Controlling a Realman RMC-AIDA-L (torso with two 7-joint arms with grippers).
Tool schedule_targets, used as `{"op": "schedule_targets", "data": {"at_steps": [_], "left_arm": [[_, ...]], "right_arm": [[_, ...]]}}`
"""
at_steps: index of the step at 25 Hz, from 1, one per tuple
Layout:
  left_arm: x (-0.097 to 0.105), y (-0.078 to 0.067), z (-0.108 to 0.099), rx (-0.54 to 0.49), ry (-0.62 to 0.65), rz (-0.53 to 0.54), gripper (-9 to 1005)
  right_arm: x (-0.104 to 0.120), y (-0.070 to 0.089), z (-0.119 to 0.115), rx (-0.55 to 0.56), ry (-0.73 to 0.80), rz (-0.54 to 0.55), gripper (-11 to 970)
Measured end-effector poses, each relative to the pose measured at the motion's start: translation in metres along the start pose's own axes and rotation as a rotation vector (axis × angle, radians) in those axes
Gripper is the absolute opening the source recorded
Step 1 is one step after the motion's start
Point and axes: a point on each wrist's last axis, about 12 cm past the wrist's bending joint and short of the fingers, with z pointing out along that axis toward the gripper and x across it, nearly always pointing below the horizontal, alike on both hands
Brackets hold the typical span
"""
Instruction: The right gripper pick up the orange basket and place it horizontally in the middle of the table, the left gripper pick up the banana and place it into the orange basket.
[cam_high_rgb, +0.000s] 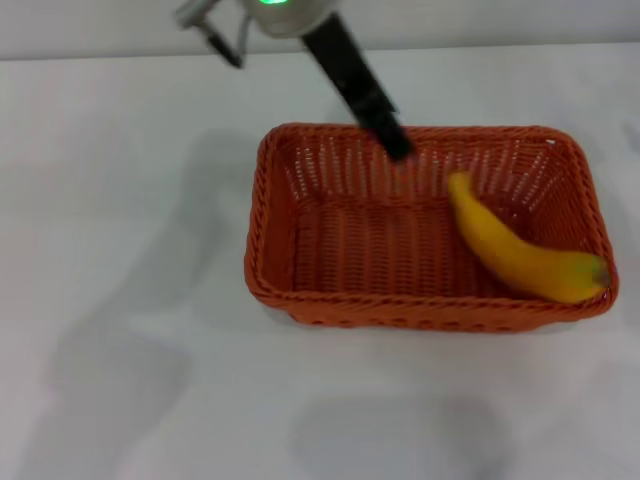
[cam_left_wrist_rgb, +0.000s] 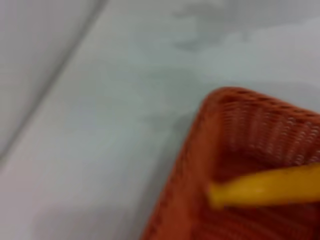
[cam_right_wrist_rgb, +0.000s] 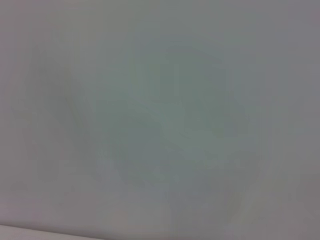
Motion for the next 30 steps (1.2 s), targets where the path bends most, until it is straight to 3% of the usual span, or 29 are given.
{"op": "schedule_targets", "data": {"at_steps": [5, 12, 17, 26, 30], "left_arm": [[0.037, 0.006, -0.020, -0.081, -0.167, -0.024, 893], [0.135, 0.014, -0.047, -0.128, -0.461, -0.167, 894], [0.208, 0.012, -0.059, -0.182, -0.667, -0.258, 894], [0.309, 0.004, -0.052, -0.269, -1.009, -0.417, 894], [0.354, -0.008, -0.040, -0.377, -1.155, -0.466, 894]], "right_arm": [[0.008, -0.003, -0.006, 0.005, -0.045, 0.015, 800], [0.027, -0.007, -0.021, 0.013, -0.141, 0.027, 800], [0.046, -0.009, -0.028, 0.023, -0.195, 0.025, 800], [0.080, -0.019, -0.038, 0.126, -0.292, -0.034, 800], [0.092, -0.018, -0.041, 0.155, -0.367, -0.047, 800]]}}
